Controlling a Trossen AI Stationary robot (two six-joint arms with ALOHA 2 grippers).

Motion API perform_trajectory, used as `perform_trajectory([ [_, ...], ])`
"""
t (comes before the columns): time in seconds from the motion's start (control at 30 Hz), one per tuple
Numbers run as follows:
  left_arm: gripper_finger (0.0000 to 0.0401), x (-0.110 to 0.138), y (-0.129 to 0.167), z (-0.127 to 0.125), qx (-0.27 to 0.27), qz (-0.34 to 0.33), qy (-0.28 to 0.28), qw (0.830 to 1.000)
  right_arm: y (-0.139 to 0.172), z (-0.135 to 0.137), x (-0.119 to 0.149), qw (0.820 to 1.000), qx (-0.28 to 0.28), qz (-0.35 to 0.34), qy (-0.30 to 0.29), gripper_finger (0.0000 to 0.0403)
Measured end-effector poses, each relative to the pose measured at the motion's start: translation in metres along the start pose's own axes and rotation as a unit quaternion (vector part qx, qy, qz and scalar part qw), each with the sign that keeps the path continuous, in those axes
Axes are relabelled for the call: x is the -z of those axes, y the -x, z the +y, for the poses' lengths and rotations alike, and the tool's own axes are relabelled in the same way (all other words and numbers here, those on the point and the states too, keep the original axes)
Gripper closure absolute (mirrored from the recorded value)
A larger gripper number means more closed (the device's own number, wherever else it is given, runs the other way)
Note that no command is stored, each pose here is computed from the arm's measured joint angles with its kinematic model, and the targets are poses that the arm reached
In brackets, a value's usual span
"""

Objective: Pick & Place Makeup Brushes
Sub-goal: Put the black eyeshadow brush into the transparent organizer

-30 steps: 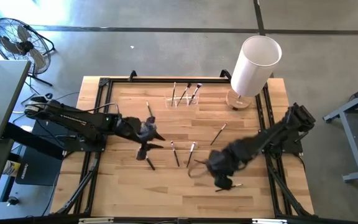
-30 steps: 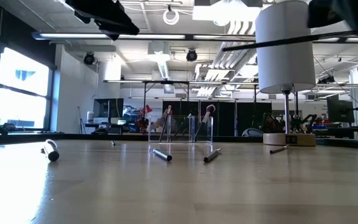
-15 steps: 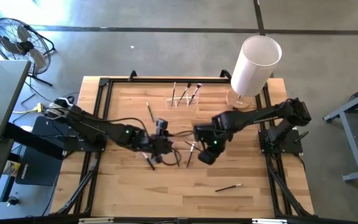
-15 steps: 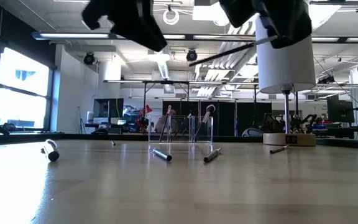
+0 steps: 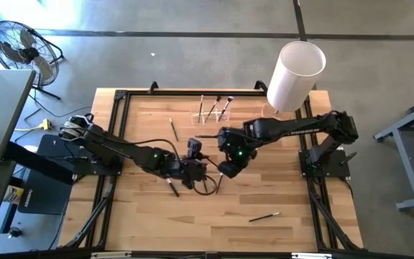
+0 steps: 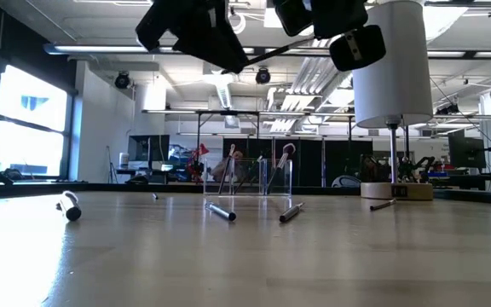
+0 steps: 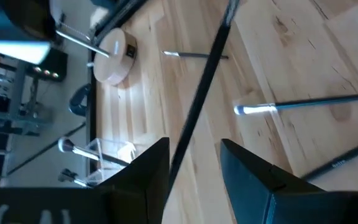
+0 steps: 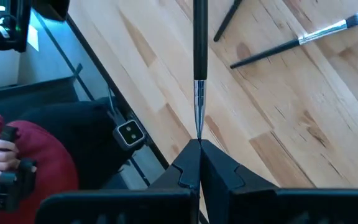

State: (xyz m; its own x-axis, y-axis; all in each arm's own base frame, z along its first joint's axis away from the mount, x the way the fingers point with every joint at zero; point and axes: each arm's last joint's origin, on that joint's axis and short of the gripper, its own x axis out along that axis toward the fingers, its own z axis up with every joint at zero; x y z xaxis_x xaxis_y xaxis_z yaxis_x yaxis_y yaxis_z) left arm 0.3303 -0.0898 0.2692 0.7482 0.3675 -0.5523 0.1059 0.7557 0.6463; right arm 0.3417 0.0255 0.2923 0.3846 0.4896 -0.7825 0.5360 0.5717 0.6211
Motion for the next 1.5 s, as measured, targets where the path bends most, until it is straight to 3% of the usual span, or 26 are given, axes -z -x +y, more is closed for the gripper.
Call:
perform_trajectory([
  [0.33, 0.0270, -0.003, -0.005, -0.002, -0.007, -0.012, -0.056, 0.998, 0.002, 0.004, -0.006, 0.999, -0.034, -0.012, 0.015, 0.0403],
  [0.43, 0.0293, -0.005, -0.005, -0.002, -0.010, -0.019, -0.061, 0.998, 0.002, 0.004, -0.006, 0.999, -0.034, -0.015, 0.016, 0.0403],
  [0.63, 0.0386, -0.003, -0.011, -0.008, -0.002, -0.008, -0.074, 0.997, 0.003, 0.004, -0.008, 0.999, -0.037, -0.017, 0.015, 0.0403],
  [0.9, 0.0390, -0.002, -0.010, -0.009, 0.020, -0.012, -0.069, 0.997, 0.005, 0.004, -0.012, 0.998, -0.046, -0.028, 0.017, 0.0402],
  [1.1, 0.0390, 0.000, -0.010, -0.011, 0.048, -0.008, -0.002, 0.999, 0.005, 0.004, -0.011, 0.997, -0.046, -0.026, 0.052, 0.0402],
  [1.23, 0.0390, 0.003, -0.012, -0.012, 0.088, 0.000, 0.081, 0.993, 0.003, 0.001, -0.006, 0.997, -0.019, -0.015, 0.068, 0.0402],
  [1.37, 0.0390, 0.017, -0.017, -0.017, 0.111, 0.016, 0.167, 0.979, -0.003, -0.008, 0.015, 0.992, 0.099, 0.014, 0.082, 0.0402],
  [1.5, 0.0390, 0.029, -0.014, -0.023, 0.118, 0.010, 0.251, 0.961, -0.014, -0.013, 0.047, 0.966, 0.222, 0.032, 0.129, 0.0402],
])
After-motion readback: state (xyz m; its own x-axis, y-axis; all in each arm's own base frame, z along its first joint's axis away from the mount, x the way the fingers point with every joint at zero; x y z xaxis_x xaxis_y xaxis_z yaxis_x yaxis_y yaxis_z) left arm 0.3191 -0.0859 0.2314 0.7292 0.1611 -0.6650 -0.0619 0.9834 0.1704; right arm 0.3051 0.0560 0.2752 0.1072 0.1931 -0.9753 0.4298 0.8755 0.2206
